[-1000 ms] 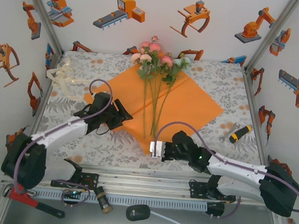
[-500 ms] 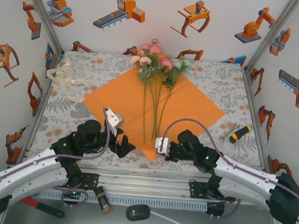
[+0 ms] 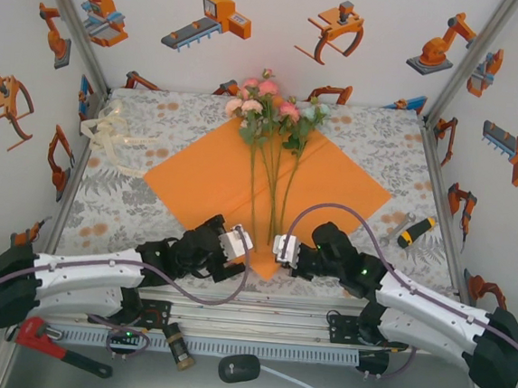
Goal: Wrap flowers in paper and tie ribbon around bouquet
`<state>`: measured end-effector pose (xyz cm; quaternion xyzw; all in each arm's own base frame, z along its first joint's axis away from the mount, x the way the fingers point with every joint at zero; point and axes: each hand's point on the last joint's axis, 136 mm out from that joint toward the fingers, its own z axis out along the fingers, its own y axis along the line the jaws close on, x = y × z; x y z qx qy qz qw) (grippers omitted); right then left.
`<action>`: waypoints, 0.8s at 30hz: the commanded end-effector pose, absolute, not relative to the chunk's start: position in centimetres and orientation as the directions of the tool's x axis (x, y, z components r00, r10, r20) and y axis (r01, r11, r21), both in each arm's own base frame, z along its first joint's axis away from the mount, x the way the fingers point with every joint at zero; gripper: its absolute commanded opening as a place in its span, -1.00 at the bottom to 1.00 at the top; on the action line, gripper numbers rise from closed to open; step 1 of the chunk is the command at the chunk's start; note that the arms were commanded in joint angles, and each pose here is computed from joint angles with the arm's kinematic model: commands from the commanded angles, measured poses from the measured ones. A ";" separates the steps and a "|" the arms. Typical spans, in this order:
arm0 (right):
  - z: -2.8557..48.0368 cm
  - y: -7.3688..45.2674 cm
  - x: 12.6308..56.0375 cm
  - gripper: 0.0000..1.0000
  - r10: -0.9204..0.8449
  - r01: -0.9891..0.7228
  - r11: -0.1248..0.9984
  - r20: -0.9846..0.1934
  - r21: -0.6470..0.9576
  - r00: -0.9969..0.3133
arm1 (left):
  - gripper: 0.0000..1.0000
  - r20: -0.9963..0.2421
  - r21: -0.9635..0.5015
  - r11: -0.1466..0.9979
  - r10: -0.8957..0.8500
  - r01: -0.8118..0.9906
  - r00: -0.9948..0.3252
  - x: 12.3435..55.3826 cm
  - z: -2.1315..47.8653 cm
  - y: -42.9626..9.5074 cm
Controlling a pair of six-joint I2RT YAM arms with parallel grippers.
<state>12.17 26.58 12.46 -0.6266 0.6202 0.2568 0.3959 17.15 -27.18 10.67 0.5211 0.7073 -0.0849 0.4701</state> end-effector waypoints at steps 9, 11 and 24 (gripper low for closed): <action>12.4 27.5 12.8 -0.21 -0.550 -0.984 0.116 -0.834 -0.134 0.049 | -0.61 -0.840 0.128 0.412 0.529 0.902 -0.122 14.9 11.7 -28.6; 12.1 27.8 12.9 -0.23 -0.542 -0.986 0.126 -0.840 -0.113 0.027 | -0.83 -0.849 0.094 0.422 0.506 0.901 -0.148 14.7 11.8 -28.4; 14.1 26.8 10.0 -1.00 -0.533 -0.973 0.169 -0.816 0.156 -0.224 | -0.86 -0.780 -0.072 0.376 0.556 0.924 -0.287 10.0 10.1 -27.7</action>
